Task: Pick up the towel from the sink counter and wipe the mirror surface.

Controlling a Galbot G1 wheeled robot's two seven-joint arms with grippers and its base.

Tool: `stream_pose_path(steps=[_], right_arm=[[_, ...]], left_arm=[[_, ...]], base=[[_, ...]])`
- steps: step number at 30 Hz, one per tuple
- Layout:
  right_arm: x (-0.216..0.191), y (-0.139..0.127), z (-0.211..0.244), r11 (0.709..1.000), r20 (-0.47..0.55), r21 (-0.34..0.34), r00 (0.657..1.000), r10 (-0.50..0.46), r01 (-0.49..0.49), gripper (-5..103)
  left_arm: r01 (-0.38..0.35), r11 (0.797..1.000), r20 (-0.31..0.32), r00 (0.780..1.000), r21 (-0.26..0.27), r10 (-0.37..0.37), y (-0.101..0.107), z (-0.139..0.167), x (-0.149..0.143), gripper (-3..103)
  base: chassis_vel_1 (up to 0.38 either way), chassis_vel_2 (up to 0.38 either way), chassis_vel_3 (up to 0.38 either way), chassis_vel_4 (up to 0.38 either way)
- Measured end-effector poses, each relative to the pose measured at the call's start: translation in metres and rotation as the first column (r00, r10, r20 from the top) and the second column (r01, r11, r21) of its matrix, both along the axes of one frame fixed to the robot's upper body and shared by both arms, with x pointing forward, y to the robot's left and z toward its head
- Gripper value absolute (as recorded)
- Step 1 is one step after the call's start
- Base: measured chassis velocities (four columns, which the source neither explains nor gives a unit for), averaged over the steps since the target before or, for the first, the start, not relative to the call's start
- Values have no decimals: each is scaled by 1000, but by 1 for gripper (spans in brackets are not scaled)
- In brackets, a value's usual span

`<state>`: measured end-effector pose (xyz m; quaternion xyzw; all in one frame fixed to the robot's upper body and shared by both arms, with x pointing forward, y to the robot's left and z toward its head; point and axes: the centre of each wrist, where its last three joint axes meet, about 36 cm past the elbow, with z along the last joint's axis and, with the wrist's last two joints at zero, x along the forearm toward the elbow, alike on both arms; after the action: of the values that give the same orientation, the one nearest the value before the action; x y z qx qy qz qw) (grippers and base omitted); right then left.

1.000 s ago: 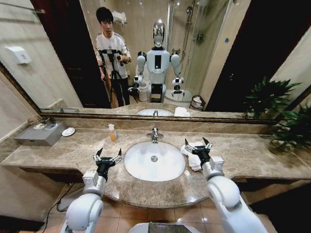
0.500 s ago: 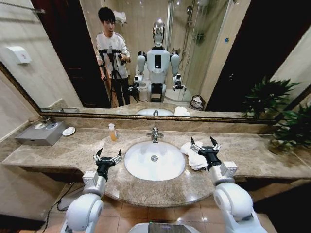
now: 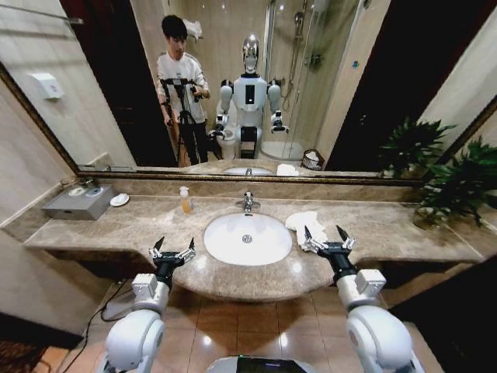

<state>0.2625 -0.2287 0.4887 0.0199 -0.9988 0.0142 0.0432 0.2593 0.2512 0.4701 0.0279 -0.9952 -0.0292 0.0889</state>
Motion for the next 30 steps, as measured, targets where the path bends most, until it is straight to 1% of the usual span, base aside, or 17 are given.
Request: stream_pose_path(steps=[11,16,30], right_arm=[[-17,11,-10,1000,-3,2,1000,10,-10,100],[-21,12,-13,1000,-1,-3,1000,24,-24,100],[-33,13,-16,1000,3,-1,1000,21,-21,100]], left_arm=[[0,1000,0,1000,0,0,0,0,0,100],[0,1000,0,1000,0,0,0,0,0,100],[0,1000,0,1000,0,0,0,0,0,100]], base=[[157,-156,-157,159],[164,-159,-166,157],[182,-180,-178,181]])
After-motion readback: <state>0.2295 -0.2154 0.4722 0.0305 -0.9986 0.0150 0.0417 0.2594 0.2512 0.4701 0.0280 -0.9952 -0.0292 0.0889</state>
